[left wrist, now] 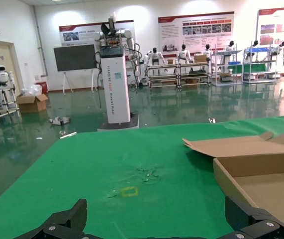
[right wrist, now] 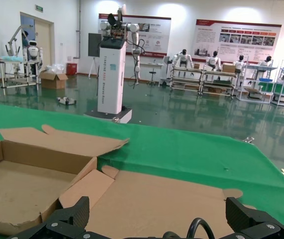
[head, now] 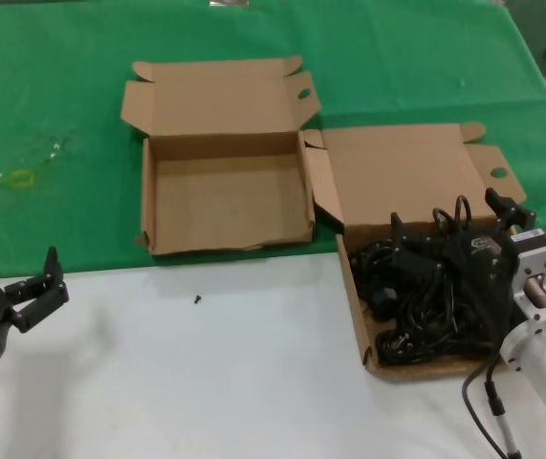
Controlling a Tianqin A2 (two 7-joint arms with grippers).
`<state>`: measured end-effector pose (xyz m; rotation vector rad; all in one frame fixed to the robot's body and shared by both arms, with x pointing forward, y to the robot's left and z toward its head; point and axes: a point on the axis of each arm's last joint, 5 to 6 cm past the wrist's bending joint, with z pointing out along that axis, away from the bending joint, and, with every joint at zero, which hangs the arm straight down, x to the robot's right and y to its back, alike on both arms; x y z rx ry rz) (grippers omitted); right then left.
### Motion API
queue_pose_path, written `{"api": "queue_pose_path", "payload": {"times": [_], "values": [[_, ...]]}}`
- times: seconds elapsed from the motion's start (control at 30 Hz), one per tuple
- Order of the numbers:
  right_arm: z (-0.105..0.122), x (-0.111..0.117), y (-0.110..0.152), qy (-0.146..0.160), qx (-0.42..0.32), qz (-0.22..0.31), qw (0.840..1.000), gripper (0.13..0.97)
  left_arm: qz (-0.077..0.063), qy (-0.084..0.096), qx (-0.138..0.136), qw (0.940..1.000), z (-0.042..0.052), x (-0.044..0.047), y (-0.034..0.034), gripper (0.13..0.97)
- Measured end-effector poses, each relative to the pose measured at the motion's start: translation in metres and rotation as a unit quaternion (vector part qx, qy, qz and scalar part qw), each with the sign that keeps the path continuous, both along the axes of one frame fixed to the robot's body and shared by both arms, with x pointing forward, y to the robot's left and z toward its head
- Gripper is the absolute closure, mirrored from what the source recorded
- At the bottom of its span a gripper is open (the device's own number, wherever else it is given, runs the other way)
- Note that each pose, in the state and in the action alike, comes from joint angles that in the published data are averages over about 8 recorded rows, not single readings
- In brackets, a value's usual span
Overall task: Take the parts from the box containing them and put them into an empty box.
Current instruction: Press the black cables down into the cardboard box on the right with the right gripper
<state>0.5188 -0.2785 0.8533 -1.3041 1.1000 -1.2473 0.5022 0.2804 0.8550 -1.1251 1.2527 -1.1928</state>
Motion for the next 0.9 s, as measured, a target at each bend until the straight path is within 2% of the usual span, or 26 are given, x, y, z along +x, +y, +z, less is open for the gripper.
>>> {"api": "queue_pose_path", "payload": {"times": [0.9], "values": [[0.0007, -0.0001, -0.0031, 0.001, -0.004, 0.001, 1.000, 0.130, 0.000, 0.000, 0.000, 1.0000, 0.0000, 0.0000, 0.0000, 0.157]]}}
